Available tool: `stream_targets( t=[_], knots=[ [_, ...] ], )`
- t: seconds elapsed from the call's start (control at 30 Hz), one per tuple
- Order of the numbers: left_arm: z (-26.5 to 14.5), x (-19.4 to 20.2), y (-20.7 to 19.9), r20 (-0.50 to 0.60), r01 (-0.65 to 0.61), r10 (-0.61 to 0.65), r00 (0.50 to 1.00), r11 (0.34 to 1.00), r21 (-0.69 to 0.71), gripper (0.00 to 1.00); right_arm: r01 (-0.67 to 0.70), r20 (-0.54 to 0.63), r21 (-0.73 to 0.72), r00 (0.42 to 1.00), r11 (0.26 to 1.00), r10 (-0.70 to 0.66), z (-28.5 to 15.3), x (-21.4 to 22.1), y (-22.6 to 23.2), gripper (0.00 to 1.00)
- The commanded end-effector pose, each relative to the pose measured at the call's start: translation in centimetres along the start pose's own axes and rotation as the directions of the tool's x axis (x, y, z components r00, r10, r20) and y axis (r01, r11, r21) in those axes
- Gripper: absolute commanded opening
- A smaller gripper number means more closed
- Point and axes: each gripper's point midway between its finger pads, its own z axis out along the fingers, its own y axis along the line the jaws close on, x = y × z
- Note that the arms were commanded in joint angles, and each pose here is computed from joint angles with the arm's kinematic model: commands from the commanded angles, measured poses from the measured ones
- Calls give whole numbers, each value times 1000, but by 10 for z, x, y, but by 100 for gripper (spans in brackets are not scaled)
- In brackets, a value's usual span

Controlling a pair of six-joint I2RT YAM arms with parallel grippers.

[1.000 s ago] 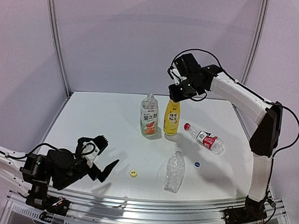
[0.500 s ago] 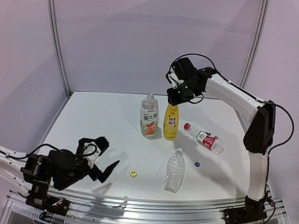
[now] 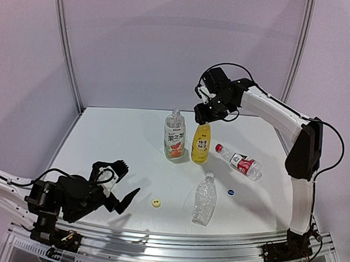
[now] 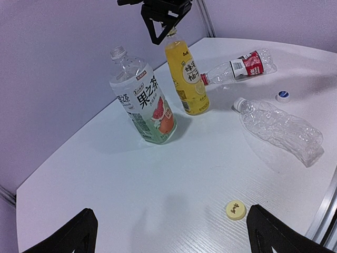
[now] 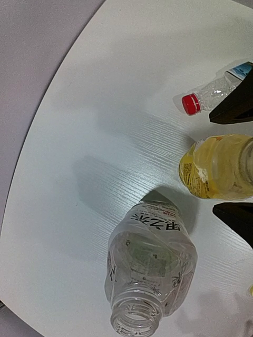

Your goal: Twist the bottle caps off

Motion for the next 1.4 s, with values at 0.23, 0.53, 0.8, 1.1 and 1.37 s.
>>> stream_targets(
  t=[0.23, 0.53, 0.8, 1.1, 1.37],
  knots=[
    [5, 1, -7, -56, 54, -51, 997, 997, 53, 99, -68, 134, -58, 988, 996, 75, -91, -15, -10, 92],
    [20, -43, -45, -252, 230, -176, 952, 952, 204, 97, -120, 350, -111, 924, 987, 152, -154, 47, -37, 99],
    [92, -61, -99, -460, 397, -258, 850, 888, 234, 95, -141, 415, -101, 894, 985, 170, -148, 109, -56, 99],
    [187, -46, -139, -588, 591, -387, 710, 782, 199, 93, -135, 429, -185, 880, 973, 204, -154, 126, -48, 99],
    [220, 9, -189, -751, 638, -308, 585, 746, 191, 90, -129, 407, -194, 892, 973, 199, -147, 127, -44, 99]
  ],
)
